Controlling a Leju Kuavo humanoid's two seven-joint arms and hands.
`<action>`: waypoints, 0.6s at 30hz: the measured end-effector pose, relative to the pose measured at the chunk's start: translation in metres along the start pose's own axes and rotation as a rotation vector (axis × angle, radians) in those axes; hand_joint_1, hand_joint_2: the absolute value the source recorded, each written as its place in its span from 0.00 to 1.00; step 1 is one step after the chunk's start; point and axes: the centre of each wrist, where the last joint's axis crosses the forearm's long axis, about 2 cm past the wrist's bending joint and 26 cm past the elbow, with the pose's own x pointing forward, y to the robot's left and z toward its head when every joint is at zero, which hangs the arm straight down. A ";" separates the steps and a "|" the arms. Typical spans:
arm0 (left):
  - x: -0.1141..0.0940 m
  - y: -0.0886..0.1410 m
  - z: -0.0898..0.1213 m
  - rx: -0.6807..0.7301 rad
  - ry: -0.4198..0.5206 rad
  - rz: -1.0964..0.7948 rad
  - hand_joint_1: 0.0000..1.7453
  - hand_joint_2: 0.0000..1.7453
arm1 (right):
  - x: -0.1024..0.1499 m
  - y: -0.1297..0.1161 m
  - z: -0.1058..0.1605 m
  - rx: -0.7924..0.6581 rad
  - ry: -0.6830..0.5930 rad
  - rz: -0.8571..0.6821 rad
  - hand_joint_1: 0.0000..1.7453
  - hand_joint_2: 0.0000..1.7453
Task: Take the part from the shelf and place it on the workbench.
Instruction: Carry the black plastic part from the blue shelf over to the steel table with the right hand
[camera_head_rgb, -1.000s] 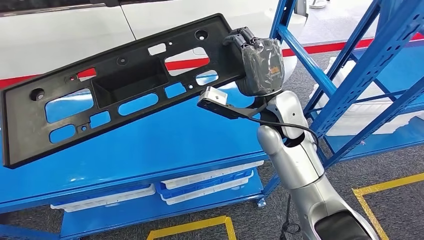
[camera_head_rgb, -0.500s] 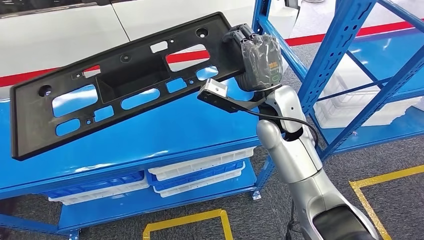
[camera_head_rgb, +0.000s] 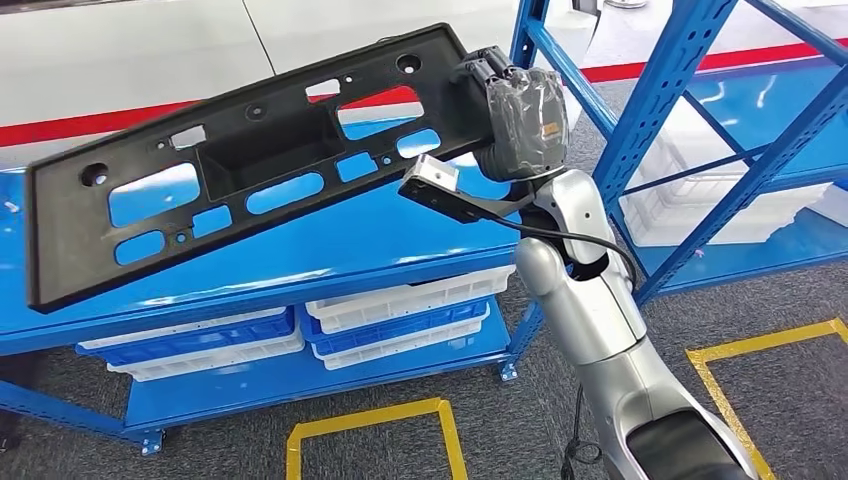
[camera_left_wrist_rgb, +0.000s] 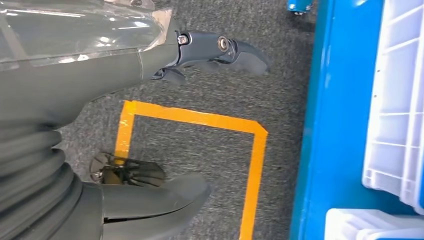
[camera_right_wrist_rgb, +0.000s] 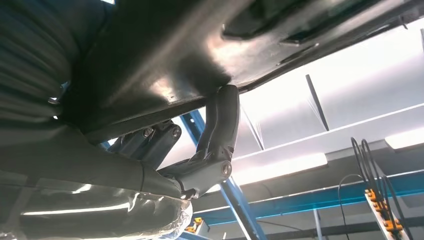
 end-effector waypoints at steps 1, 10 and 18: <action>0.000 0.000 0.000 0.000 0.000 0.000 0.00 1.00 | 0.000 0.000 0.000 -0.001 -0.001 0.001 1.00 1.00; 0.000 0.003 0.000 0.015 0.009 -0.009 0.00 1.00 | 0.000 -0.001 -0.002 -0.005 -0.008 0.002 1.00 1.00; 0.001 0.004 -0.002 0.028 0.009 -0.015 0.00 1.00 | 0.000 -0.003 -0.002 -0.011 -0.018 0.006 1.00 1.00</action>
